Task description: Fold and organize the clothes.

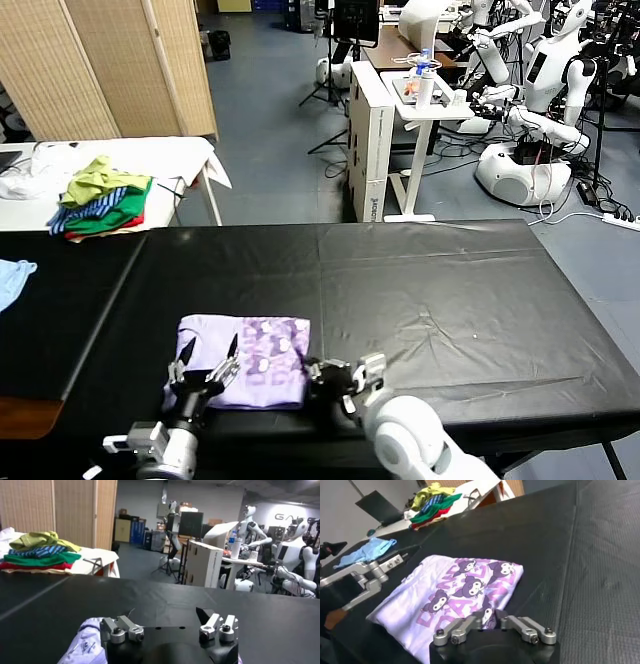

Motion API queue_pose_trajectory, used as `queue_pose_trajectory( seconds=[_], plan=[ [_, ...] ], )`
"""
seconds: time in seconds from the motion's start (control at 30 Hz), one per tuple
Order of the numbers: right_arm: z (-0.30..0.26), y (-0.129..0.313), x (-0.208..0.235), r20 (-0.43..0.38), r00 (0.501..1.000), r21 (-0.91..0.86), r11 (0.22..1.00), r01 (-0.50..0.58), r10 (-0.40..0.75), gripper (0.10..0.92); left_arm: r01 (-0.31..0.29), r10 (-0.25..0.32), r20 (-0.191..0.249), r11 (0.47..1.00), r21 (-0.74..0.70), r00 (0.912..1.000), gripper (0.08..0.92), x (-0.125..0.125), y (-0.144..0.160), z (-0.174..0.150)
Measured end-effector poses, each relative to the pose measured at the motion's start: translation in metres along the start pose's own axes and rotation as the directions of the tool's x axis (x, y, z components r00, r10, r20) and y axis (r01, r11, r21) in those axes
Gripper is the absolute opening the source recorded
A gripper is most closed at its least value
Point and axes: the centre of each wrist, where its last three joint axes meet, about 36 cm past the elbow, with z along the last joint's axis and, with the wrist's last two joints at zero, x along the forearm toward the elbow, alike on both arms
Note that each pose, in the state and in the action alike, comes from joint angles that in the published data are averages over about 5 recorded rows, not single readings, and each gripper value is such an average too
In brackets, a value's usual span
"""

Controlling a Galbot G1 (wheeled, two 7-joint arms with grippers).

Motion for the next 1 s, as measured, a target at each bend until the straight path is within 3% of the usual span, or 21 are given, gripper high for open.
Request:
queue_pose_trajectory(
  seconds=[0.33, 0.4, 0.53, 0.77, 0.87, 1.0],
  plan=[
    [-0.013, -0.050, 0.047, -0.035, 0.990, 0.077, 0.988, -0.136, 0.139, 0.143, 0.005, -0.005, 0.007, 1.000, 0.008, 1.0000, 0.907, -0.001, 0.000, -0.001],
    [-0.016, -0.055, 0.053, -0.026, 0.989, 0.081, 0.986, -0.143, 0.145, 0.181, 0.008, -0.008, 0.006, 1.000, 0.013, 1.0000, 0.907, 0.000, -0.001, -0.001],
    [-0.022, -0.060, 0.064, -0.005, 0.988, 0.098, 0.984, -0.150, 0.151, 0.387, 0.008, -0.009, 0.014, 0.999, 0.031, 0.9999, 0.907, 0.004, -0.001, -0.002],
    [-0.028, -0.062, 0.080, 0.035, 0.987, 0.121, 0.980, -0.160, 0.157, 0.816, 0.011, -0.013, 0.057, 0.999, 0.039, 0.9983, 0.907, 0.010, 0.004, -0.001],
    [-0.030, -0.063, 0.086, 0.068, 0.984, 0.125, 0.978, -0.169, 0.162, 0.893, 0.015, -0.017, 0.050, 0.999, 0.042, 0.9986, 0.907, 0.014, 0.004, -0.003],
    [-0.030, -0.064, 0.096, 0.129, 0.977, 0.140, 0.972, -0.190, 0.172, 0.906, 0.027, -0.028, 0.035, 0.999, 0.037, 0.9990, 0.907, 0.021, 0.005, -0.005]
  ],
)
